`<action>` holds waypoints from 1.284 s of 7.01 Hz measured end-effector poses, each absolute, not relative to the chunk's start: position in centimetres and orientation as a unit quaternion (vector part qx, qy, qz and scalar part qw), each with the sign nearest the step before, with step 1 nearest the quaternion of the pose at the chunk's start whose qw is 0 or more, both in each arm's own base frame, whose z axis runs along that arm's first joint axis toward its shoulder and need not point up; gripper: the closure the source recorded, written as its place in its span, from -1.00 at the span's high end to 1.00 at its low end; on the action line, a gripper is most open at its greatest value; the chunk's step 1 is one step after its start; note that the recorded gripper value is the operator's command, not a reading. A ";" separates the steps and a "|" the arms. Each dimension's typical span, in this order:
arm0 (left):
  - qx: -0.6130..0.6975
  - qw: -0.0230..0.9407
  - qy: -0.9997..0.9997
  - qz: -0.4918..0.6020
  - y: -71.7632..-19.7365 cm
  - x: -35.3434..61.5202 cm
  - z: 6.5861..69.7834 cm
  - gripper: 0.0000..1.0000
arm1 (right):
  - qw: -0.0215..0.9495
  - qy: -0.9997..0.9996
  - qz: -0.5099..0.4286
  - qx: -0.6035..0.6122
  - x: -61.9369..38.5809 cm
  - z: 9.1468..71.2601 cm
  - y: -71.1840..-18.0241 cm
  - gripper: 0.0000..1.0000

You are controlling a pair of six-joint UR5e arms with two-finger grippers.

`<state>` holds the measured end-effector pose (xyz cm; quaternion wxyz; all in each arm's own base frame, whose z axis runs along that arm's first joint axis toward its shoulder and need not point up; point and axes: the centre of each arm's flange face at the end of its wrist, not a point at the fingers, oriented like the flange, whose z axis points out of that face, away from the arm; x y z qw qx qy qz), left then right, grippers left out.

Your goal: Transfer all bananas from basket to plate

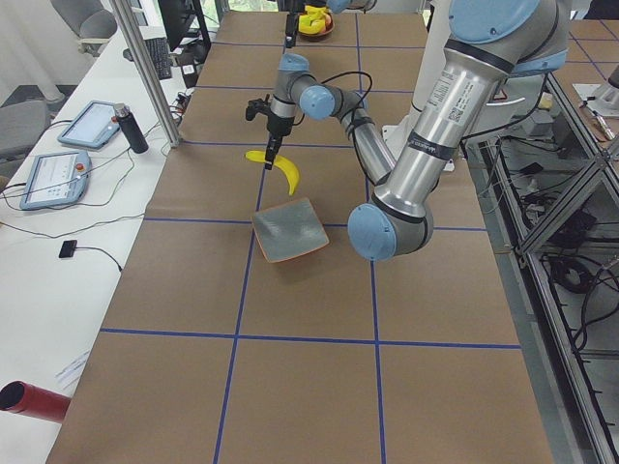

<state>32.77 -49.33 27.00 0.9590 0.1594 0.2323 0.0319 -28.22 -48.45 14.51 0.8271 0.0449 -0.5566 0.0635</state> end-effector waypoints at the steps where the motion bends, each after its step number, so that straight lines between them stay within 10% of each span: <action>1: 0.164 0.967 0.185 0.056 -49.0 33.5 29.6 -1.00 | 0.828 -0.555 0.063 0.046 -28.1 14.7 -48.6 0.99; 5: 0.143 0.980 0.090 0.107 -47.1 38.7 37.4 -1.00 | 0.828 -0.555 0.064 0.047 -28.1 14.8 -48.7 0.99; 6: 0.139 0.981 0.083 0.110 -46.9 39.2 38.2 0.91 | 0.828 -0.555 0.064 0.047 -28.1 14.8 -48.7 0.99; 9: 0.134 0.981 0.077 0.116 -47.1 39.6 39.1 1.00 | 0.829 -0.554 0.064 0.047 -28.1 14.9 -48.8 0.99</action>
